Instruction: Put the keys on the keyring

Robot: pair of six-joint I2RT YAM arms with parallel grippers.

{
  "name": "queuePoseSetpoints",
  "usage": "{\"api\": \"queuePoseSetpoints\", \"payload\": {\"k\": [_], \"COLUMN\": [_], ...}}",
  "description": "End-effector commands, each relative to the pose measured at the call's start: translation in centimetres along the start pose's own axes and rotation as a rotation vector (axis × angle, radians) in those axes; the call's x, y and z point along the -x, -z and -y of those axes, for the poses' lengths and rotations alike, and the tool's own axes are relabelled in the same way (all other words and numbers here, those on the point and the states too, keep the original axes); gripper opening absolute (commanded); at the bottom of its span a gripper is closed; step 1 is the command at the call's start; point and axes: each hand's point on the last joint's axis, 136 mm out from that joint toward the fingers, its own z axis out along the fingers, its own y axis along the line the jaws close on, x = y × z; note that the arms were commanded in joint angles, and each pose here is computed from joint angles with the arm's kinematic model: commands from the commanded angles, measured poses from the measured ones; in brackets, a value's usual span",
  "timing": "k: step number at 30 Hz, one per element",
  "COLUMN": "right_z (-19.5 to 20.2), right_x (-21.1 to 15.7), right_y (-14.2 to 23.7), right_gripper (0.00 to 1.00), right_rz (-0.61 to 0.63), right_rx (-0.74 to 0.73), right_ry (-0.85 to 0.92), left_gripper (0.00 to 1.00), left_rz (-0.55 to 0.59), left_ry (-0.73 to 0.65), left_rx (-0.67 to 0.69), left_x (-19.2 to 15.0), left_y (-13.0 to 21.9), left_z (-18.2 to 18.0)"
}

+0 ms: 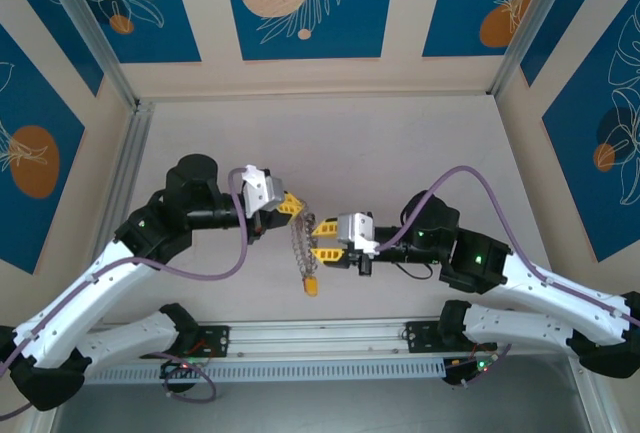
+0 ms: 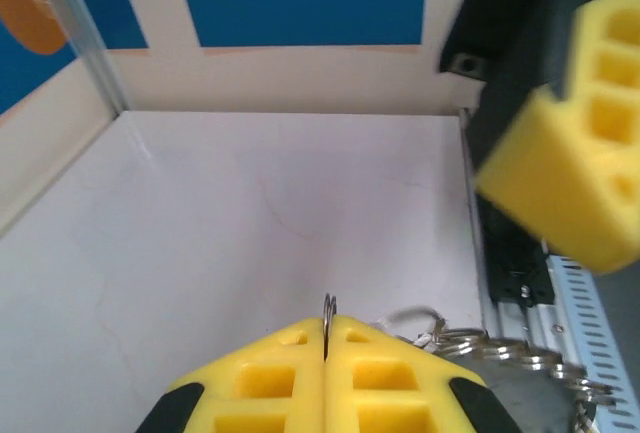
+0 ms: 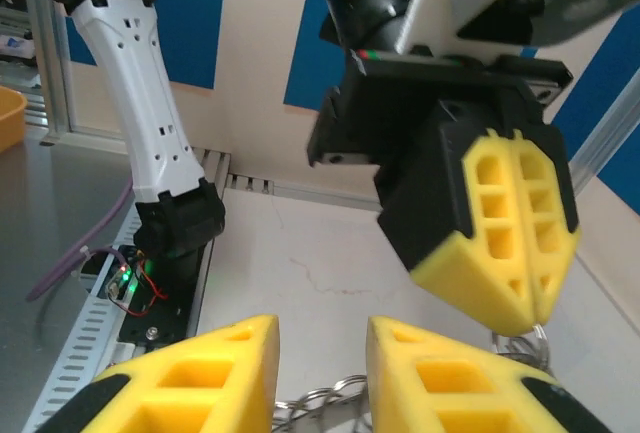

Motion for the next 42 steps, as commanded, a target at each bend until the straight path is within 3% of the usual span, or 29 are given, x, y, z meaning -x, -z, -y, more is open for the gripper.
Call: {"api": "queuePoseSetpoints", "payload": {"k": [1,12,26,42], "right_z": [-0.1,2.6,2.2,3.2], "right_x": [0.0,-0.4,0.0,0.9], "right_y": [0.3,1.2,0.5,0.1], "right_gripper": [0.29,0.27,0.26,0.20], "right_rz": [0.010,0.036,0.077,0.124], "right_rx": [0.005,-0.089,-0.002,-0.008], "right_ry": [-0.053,-0.148,-0.188,-0.176], "left_gripper": [0.00,0.00,0.00,0.00], "left_rz": [0.116,0.238,0.439,0.495], "left_ry": [-0.035,-0.009,0.033,0.068], "left_rx": [0.031,-0.017,-0.139,-0.224], "left_x": [2.5,3.6,6.2,7.0], "left_y": [0.9,1.8,3.5,3.8], "left_z": [-0.4,0.5,1.8,2.5]}}
